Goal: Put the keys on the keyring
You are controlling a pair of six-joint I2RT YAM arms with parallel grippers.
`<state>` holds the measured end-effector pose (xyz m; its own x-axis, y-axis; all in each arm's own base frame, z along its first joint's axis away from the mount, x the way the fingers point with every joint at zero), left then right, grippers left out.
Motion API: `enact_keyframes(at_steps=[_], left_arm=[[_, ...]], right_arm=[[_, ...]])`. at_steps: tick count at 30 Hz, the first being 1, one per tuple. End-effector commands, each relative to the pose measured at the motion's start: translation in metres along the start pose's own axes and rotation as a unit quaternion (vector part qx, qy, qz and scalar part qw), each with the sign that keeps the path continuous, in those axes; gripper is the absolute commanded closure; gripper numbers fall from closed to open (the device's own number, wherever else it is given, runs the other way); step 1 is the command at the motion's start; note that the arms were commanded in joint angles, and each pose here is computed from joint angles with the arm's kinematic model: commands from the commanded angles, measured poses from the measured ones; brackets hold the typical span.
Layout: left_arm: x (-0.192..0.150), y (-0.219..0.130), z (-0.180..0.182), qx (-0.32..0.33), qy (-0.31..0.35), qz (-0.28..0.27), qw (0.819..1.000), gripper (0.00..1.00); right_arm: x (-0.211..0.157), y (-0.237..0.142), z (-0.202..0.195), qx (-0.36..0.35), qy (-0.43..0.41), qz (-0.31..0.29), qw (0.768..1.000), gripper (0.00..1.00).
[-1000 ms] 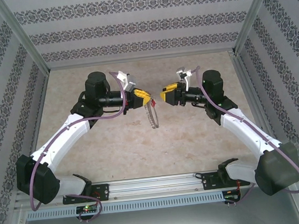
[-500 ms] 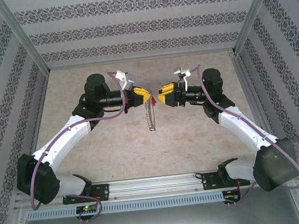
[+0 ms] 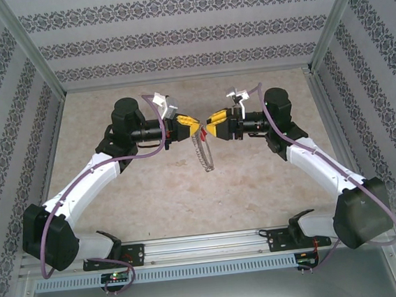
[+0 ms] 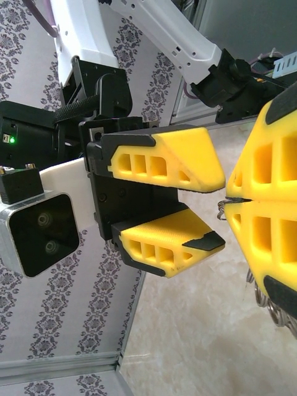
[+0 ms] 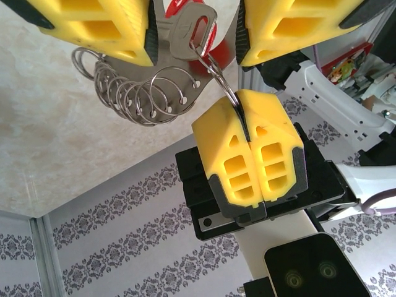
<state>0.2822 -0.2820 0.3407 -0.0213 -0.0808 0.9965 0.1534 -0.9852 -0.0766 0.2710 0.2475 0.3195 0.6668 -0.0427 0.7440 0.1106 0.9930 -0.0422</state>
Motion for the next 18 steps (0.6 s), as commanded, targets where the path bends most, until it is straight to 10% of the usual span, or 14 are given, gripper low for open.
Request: enact_keyframes(at_steps=[1,18], left_arm=[[0.0212,-0.0009,-0.0026,-0.004,0.033,-0.028,0.999,1.0],[0.0235,-0.0015,-0.0015,0.002,0.035,-0.031,0.999,1.0]], right_arm=[[0.0076,0.0039,0.0132,0.024,-0.027,0.005,0.999,0.62],[0.0054,0.0062,0.0162,0.033,-0.026,0.015,0.999,0.97]])
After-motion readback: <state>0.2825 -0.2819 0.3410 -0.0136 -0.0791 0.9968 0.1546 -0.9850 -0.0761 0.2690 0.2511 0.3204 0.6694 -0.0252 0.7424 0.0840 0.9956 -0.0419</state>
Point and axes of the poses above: each hand's point on the last joint's axis, 136 mm out from that joint toward the fingers, its own y axis out along the fingers, its own z axis along the line the jaws close on, x = y × z, the point moved 1 cm from there along -y, back along the fingers, and after that the axes turned 14 degrees about y, right-handed, at the moved point
